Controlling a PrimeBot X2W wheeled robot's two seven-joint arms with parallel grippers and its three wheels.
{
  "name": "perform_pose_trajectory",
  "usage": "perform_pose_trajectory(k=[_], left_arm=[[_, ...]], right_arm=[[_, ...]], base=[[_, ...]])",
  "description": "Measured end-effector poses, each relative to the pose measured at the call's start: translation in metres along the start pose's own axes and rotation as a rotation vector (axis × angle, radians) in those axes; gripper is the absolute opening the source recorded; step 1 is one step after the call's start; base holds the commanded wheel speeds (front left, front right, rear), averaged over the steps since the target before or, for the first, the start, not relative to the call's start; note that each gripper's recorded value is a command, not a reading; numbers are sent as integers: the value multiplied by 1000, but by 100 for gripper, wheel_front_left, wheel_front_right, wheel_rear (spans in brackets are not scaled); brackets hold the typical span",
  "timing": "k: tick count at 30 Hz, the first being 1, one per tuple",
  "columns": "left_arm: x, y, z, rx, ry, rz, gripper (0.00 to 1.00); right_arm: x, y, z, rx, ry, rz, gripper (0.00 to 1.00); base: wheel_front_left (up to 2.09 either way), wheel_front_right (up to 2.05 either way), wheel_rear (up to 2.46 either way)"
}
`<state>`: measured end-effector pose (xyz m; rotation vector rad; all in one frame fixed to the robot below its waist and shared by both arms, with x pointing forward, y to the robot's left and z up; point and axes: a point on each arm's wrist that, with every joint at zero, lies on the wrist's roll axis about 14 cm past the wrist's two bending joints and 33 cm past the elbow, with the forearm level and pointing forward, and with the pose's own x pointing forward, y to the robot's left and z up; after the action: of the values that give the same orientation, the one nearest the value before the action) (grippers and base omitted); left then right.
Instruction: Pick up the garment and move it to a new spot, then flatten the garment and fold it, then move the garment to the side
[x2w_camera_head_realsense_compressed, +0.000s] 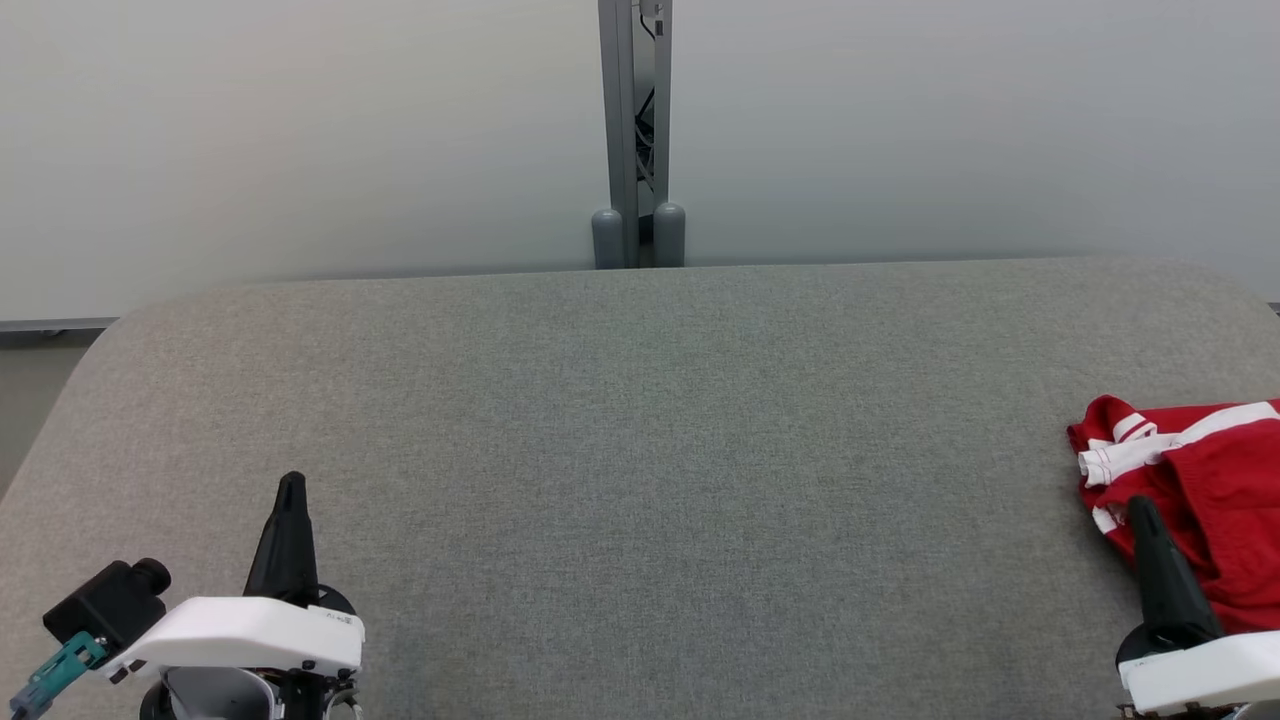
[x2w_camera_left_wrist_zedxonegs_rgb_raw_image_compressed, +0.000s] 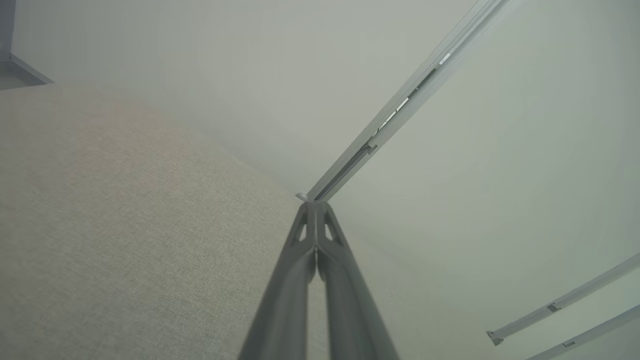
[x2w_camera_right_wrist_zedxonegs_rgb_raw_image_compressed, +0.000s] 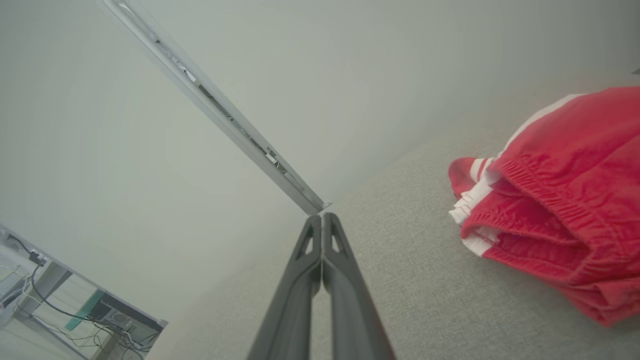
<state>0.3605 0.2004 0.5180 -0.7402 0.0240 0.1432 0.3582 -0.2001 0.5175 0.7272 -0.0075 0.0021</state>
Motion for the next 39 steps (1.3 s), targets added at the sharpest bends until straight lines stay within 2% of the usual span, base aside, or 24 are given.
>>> perform_pose_trajectory(k=[19,39], left_arm=[[10,-11,7,-241,31,-3,0],[17,-23,12,-438,64,-28,0]], right_arm=[[8,0,4,247,-15,18,0],[12,5,16,460,-43,68,0]], base=[[0,0,0],[0,0,0]])
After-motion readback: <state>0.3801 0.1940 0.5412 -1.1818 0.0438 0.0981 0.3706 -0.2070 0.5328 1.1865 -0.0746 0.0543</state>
